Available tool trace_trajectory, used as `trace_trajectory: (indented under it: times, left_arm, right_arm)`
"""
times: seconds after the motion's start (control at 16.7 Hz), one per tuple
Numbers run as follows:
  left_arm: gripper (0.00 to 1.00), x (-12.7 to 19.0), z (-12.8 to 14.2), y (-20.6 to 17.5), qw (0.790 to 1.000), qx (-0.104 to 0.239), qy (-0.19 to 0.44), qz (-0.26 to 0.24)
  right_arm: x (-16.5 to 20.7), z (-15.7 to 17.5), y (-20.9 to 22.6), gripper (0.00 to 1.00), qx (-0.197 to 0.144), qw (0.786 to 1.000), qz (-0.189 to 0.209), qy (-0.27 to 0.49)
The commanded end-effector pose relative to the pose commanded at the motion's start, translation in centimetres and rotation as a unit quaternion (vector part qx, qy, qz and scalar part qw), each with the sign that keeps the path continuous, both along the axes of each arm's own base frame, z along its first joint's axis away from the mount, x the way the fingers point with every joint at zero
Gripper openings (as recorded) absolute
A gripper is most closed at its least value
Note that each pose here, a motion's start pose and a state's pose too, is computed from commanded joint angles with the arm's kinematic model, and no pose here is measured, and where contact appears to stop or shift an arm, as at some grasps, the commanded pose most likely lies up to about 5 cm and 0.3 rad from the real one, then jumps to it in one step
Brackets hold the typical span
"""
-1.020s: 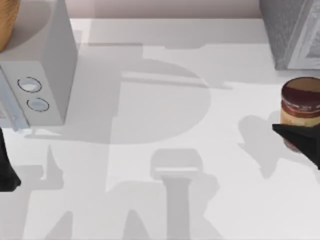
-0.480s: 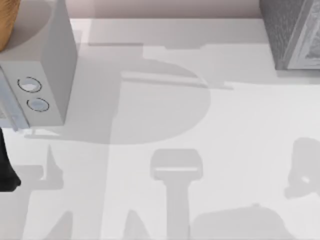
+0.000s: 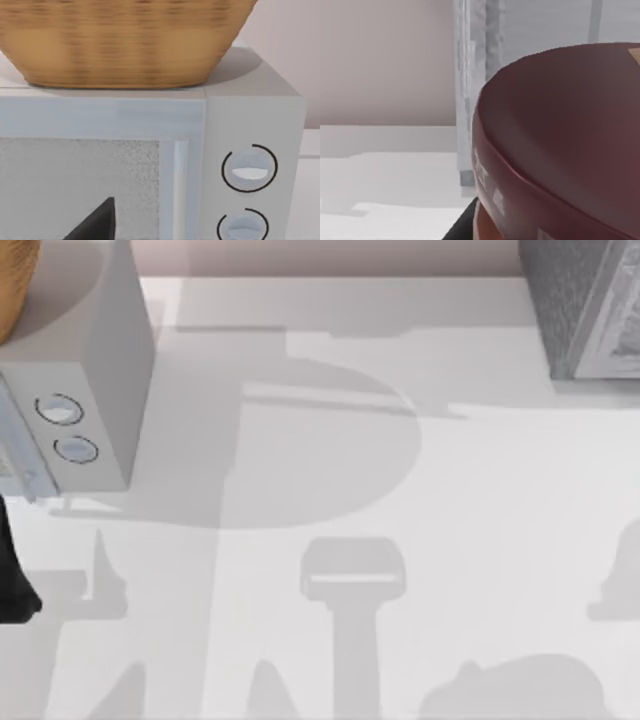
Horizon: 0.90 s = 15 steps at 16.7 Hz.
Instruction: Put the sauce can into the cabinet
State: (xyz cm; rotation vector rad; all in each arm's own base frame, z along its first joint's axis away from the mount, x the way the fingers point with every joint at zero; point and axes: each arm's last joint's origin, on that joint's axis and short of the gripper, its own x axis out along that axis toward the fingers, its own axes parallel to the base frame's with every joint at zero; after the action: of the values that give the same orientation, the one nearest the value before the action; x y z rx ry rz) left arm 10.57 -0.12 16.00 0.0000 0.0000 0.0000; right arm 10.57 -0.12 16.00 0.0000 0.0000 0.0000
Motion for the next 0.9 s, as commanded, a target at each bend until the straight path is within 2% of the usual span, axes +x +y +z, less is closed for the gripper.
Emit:
trace_trajectory:
  times: [0.24,0.42,0.6,0.9]
  left_arm:
    - [1.0,0.0,0.0,0.0,1.0,0.0,0.0,0.0]
    - [1.0,0.0,0.0,0.0,1.0,0.0,0.0,0.0]
    - [1.0,0.0,0.0,0.0,1.0,0.0,0.0,0.0]
    - [1.0,0.0,0.0,0.0,1.0,0.0,0.0,0.0]
  right_arm:
    - [0.0,0.2,0.1,0.0,0.001,1.0,0.004,0.005]
    - [0.1,2.4,0.2,0.0,0.008,1.0,0.007,0.022]
    - [0.7,6.9,0.4,0.0,0.016,0.999,0.003,0.04]
    - [3.5,18.4,0.9,0.0,0.027,0.999,-0.017,0.039]
